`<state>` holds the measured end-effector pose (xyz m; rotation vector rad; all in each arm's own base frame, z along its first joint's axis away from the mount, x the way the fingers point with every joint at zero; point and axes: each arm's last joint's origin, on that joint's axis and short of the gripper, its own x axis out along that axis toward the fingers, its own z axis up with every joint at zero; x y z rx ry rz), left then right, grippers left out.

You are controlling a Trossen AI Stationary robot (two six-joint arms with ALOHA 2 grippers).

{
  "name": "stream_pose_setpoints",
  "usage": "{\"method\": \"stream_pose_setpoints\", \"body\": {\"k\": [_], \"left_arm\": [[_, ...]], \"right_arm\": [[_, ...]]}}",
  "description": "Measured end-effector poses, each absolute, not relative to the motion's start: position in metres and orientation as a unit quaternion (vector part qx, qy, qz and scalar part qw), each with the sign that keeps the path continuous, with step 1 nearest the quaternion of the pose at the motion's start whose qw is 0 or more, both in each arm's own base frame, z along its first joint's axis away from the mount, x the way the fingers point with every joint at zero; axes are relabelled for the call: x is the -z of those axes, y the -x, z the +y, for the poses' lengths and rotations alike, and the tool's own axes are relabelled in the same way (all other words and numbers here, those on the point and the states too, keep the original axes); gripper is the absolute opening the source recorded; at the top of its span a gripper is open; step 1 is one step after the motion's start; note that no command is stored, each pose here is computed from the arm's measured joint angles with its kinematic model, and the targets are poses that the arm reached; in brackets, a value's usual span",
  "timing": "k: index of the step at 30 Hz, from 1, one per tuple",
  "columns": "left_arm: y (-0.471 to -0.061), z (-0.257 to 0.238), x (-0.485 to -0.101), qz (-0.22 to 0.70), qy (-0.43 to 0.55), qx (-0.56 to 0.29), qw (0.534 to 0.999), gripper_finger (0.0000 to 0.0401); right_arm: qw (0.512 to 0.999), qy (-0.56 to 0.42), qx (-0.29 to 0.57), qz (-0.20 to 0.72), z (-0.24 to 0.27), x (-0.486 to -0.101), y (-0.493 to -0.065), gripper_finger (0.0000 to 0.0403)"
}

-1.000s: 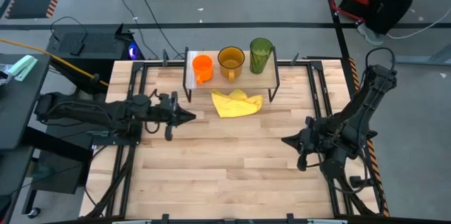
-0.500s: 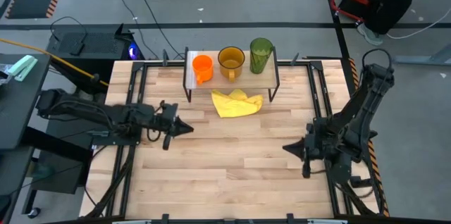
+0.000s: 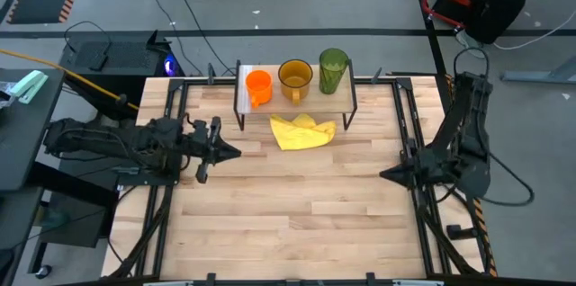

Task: Stack small to large cups/mugs on shelf
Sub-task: Return to Home Position

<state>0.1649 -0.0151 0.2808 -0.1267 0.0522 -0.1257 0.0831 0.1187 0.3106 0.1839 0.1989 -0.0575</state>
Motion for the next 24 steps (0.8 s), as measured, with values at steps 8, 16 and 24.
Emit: {"method": "stream_pose_setpoints", "body": {"k": [8, 16, 24], "left_arm": [[-0.147, -0.001, -0.288, 0.002, 0.056, 0.051, 0.997, 0.0037], [-0.145, 0.004, -0.273, -0.003, 0.067, 0.066, 0.996, 0.0031], [-0.130, 0.018, -0.261, -0.020, 0.085, 0.042, 0.995, 0.0040]], "right_arm": [[0.985, -0.114, -0.128, 0.019, 0.104, -0.295, -0.068, 0.0014], [0.976, -0.085, -0.192, -0.060, 0.068, -0.299, -0.051, 0.0014], [0.975, -0.091, -0.190, -0.070, 0.042, -0.296, -0.040, 0.0014]]}}
